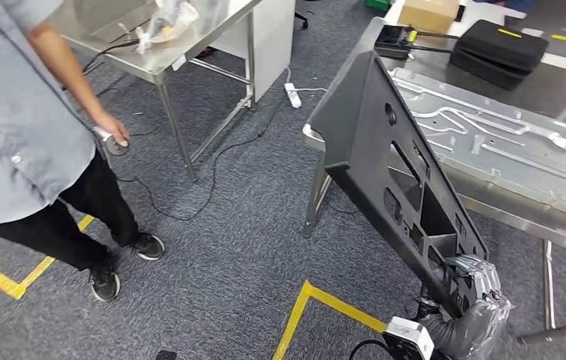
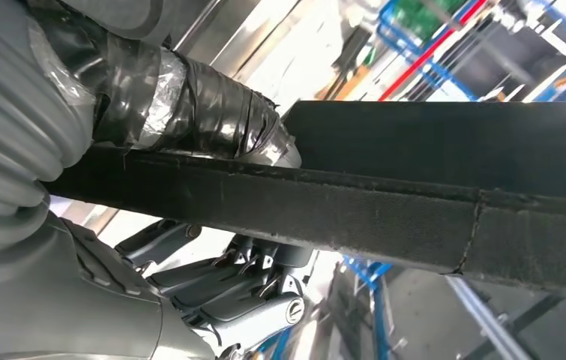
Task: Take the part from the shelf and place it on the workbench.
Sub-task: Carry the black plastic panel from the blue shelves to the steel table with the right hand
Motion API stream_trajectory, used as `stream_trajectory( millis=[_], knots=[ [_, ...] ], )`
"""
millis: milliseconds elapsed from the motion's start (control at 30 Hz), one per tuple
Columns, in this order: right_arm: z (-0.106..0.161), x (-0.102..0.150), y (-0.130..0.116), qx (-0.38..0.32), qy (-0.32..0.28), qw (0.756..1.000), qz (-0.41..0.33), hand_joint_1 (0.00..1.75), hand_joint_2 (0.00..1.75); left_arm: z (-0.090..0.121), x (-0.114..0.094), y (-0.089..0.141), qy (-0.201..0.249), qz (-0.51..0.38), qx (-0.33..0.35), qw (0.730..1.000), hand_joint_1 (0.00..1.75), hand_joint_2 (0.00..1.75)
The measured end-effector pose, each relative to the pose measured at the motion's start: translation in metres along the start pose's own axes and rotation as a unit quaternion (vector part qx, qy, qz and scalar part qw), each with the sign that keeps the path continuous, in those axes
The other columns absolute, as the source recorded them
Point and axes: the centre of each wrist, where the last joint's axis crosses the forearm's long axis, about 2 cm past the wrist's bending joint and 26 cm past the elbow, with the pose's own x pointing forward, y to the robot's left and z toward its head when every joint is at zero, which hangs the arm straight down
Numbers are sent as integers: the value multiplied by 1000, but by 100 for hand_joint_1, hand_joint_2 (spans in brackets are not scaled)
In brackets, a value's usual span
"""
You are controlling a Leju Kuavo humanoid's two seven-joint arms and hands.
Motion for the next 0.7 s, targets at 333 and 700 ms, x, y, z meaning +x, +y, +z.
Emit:
stream_trajectory(
  millis=[333,700],
  knots=[
    [0,-2,-1,7,1,1000,5,175,175,-1,3,0,-4,0,-1,1000,0,175],
    [0,-2,0,11,3,1000,5,175,175,0,-1,1,1,-2,-2,1000,0,175]
  ],
)
